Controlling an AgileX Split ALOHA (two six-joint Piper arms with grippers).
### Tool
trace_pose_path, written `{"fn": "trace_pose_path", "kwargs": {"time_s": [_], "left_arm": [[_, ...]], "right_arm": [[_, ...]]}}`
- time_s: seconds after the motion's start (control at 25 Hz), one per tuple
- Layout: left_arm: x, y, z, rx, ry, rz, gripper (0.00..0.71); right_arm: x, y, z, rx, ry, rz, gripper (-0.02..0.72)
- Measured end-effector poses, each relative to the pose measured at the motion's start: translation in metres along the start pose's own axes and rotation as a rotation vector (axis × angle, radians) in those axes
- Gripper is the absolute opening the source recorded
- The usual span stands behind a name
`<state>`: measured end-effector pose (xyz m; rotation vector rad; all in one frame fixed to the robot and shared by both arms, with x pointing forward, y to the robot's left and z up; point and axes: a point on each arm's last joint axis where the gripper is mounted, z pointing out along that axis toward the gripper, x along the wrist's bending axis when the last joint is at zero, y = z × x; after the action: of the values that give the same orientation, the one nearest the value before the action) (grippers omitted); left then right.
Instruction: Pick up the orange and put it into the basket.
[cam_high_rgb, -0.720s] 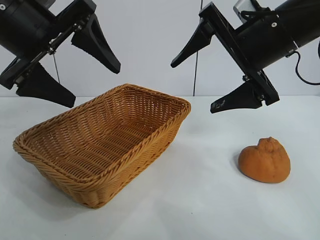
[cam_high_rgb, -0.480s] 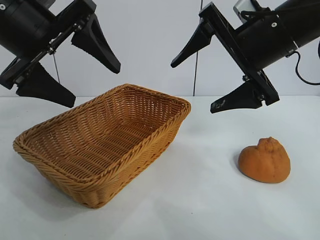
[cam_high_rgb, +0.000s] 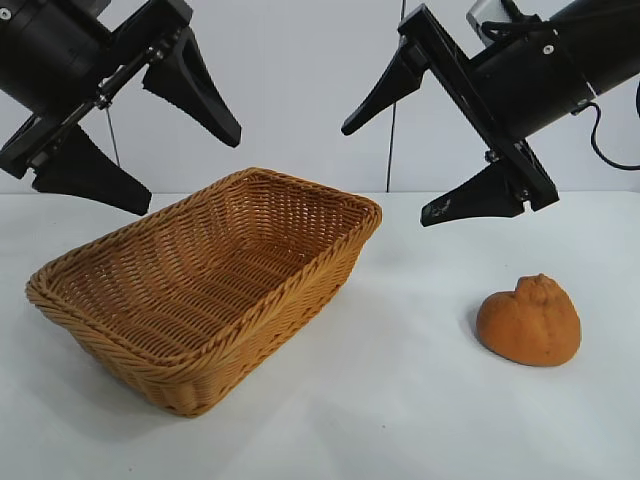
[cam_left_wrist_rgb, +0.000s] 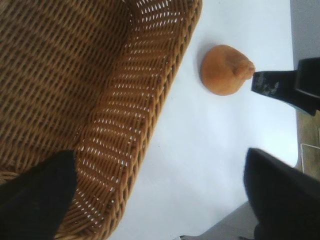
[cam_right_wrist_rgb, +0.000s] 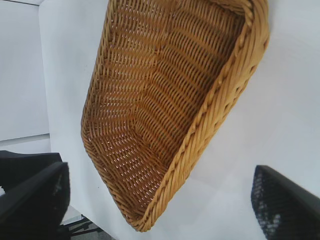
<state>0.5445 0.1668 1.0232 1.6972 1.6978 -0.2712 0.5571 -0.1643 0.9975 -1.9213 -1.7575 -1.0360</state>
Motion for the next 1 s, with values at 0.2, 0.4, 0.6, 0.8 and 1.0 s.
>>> {"fn": "trace_pose_path", "kwargs": {"time_s": [0.2,0.4,0.6,0.8,1.0], "left_arm": [[0.000,0.000,0.000,0.000,-0.001,-0.001,0.644],[0.000,0.000,0.000,-0.001,-0.003,-0.003,0.644],[-0.001,-0.004,-0.001,0.048,-0.011,-0.027,0.644],[-0.002,-0.009,-0.001,0.101,-0.015,-0.077,0.644],[-0.001,-0.012,-0.013,0.106,0.067,-0.084,0.644]], "right_arm": [[0.000,0.000,0.000,0.000,0.000,0.000,0.675],[0.000,0.000,0.000,-0.001,0.000,0.000,0.675],[0.000,0.000,0.000,-0.002,0.000,0.000,0.675],[0.000,0.000,0.000,-0.002,0.000,0.000,0.675],[0.000,0.000,0.000,-0.003,-0.001,0.000,0.675]]}}
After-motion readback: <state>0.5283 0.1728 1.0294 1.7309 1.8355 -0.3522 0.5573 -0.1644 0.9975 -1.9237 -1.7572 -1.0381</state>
